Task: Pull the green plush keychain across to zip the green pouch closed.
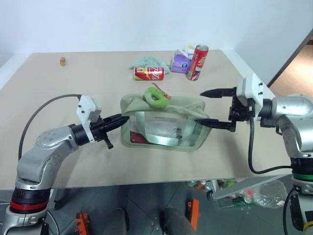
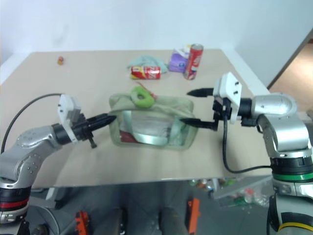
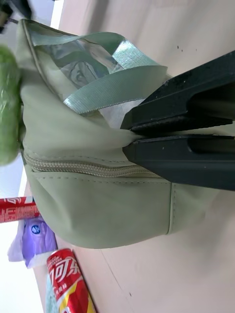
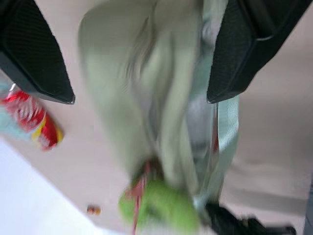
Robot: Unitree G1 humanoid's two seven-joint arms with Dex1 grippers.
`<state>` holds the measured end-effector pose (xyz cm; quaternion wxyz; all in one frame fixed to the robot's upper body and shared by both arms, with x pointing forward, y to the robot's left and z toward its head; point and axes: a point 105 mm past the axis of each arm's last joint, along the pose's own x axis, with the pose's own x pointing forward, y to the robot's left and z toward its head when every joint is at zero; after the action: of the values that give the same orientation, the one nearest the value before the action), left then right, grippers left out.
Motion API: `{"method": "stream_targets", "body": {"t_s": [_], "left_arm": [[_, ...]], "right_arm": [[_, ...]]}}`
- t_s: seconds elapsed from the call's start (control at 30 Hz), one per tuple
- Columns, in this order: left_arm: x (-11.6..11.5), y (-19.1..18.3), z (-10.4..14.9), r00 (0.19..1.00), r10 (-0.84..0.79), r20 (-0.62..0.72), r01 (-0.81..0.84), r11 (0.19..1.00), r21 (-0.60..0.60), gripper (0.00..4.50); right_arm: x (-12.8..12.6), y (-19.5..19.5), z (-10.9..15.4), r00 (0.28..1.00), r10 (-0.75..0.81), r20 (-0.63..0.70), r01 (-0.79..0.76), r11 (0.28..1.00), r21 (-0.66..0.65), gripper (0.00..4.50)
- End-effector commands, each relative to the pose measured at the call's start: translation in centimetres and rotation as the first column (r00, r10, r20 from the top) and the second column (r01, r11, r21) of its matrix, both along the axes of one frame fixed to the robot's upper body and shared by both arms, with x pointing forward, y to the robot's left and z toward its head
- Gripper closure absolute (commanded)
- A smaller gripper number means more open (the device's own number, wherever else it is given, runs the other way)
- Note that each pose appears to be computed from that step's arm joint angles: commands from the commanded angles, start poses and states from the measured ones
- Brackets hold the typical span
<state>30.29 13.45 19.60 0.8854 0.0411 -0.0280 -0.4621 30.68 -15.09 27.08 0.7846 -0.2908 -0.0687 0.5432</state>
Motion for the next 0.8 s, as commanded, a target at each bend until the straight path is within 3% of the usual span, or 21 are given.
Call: {"method": "stream_targets", "body": {"t_s": [0.03,0.27,0.53,0.63,0.8], "left_arm": [[-0.7,-1.2,0.8,0.998,-0.053,0.021,0.053,0.998,-0.02,4.5],[-0.9,-1.6,1.0,0.997,-0.069,0.022,0.07,0.997,-0.028,4.5],[-1.1,-1.6,1.0,0.998,-0.064,0.026,0.065,0.998,-0.021,4.5],[-1.2,-1.5,0.9,0.998,-0.057,0.025,0.057,0.998,-0.017,4.5],[-1.3,-1.4,0.8,0.998,-0.056,0.023,0.056,0.998,-0.012,4.5]], "right_arm": [[-1.6,3.4,3.4,0.988,0.065,0.142,-0.073,0.996,0.056,0.02],[-1.7,9.0,2.5,0.983,0.116,0.142,-0.134,0.983,0.125,0.02],[-0.5,9.4,0.4,0.989,0.091,0.115,-0.103,0.989,0.103,0.02],[-0.2,8.7,-0.5,0.992,0.078,0.101,-0.086,0.993,0.079,0.8],[0.3,7.5,-1.4,0.994,0.042,0.098,-0.047,0.998,0.045,2.63]]}}
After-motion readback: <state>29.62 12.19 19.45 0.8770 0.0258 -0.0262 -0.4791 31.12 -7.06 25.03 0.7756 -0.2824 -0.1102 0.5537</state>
